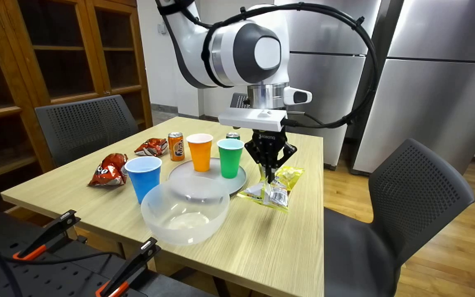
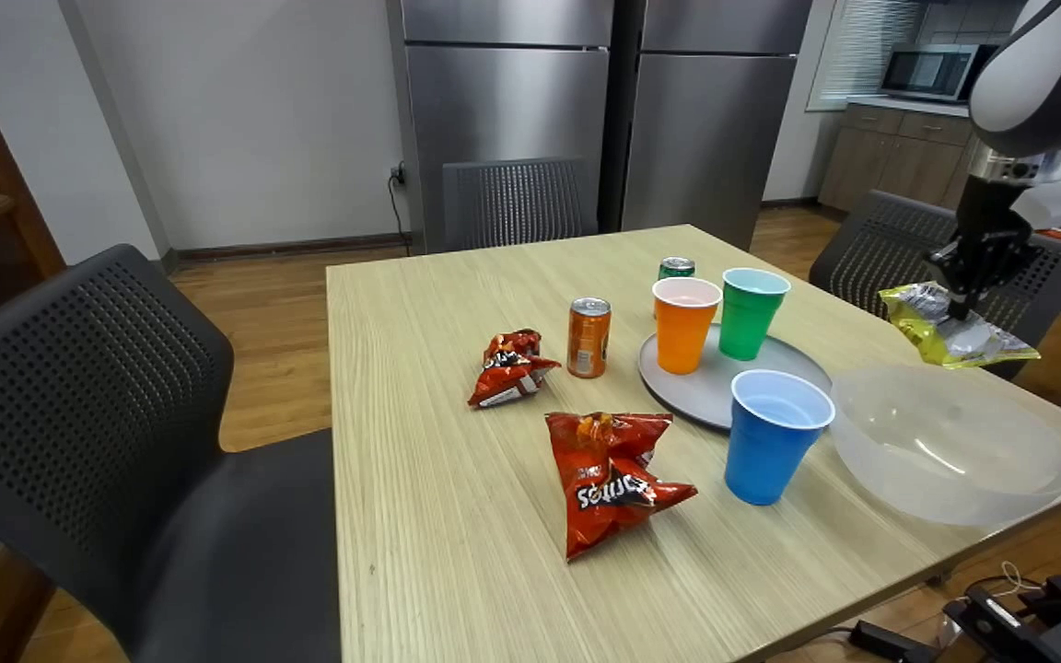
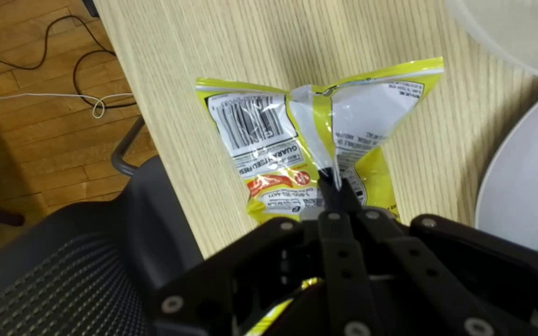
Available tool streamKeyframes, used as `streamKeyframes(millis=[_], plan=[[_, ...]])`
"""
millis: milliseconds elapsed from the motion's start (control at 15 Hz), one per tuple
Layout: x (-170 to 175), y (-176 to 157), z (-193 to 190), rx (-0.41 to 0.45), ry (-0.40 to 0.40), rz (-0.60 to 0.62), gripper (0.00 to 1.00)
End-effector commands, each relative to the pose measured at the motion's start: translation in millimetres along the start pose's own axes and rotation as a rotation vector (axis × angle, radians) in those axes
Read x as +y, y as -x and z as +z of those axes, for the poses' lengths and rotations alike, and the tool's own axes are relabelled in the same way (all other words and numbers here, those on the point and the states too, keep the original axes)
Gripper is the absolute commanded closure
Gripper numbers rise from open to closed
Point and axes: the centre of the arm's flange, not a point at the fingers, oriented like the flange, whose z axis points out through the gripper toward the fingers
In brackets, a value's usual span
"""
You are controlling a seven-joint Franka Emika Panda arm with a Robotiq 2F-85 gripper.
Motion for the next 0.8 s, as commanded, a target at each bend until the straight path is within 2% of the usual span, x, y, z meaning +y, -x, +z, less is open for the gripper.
streamKeyframes(millis=[0, 333, 733], plan=[[-14, 36, -30, 0.069, -0.003, 0.014, 1.00], [-31, 64, -45, 0.135, -0.001, 0.021, 1.00], [-60, 94, -54, 0.172, 0.004, 0.006, 1.00]])
